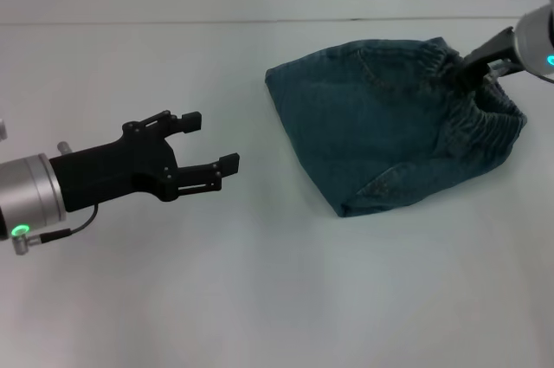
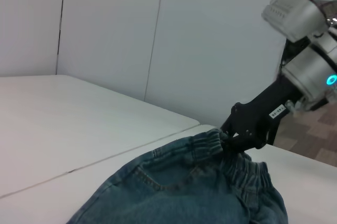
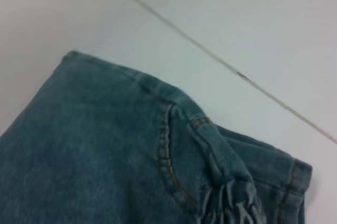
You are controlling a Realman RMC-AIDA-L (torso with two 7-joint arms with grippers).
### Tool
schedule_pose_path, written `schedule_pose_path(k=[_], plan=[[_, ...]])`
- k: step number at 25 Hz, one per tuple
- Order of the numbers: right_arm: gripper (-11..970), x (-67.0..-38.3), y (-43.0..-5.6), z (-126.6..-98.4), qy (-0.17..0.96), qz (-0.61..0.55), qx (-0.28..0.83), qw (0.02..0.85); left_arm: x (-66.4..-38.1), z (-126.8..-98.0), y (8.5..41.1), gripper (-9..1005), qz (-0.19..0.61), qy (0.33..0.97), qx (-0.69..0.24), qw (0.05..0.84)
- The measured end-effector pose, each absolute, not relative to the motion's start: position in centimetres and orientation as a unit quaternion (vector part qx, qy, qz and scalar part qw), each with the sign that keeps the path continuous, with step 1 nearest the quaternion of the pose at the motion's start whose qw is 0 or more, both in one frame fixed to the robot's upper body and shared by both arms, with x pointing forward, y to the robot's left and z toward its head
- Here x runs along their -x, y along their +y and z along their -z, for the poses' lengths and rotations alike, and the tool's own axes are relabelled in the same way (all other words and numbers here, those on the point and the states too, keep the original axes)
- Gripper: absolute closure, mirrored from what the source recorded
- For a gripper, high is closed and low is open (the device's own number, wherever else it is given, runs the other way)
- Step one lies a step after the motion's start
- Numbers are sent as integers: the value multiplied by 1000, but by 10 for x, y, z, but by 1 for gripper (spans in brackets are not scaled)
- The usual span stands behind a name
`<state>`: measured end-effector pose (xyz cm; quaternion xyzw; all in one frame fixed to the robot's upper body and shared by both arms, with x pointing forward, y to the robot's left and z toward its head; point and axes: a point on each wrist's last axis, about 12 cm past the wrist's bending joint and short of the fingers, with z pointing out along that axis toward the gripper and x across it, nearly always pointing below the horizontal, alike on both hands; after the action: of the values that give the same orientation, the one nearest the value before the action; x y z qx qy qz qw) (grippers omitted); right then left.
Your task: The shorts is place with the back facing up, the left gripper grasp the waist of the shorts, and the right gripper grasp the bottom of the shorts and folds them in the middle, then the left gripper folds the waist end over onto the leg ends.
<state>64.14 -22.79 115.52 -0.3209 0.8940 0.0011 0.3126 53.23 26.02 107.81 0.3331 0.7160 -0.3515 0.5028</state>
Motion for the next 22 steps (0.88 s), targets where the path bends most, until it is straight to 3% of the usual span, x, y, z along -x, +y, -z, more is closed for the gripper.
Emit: schedule_pose_path(k=[9,17,19,22], plan=[[855,-640,-262,-1126,910,-61,221,345,-535,-1080,262,62,345,717,-337,503],[853,-616,-301,-1147,904,-83,177,380,-533,-1080,272,62,338,721,-321,513],[655,-607,-309,-1157,895,-107,176,397,-532,-1080,273,62,337,721,-319,514],[533,-594,-319,-1168,875,-156,177,423,-531,-1079,274,62,336,722,-318,515]])
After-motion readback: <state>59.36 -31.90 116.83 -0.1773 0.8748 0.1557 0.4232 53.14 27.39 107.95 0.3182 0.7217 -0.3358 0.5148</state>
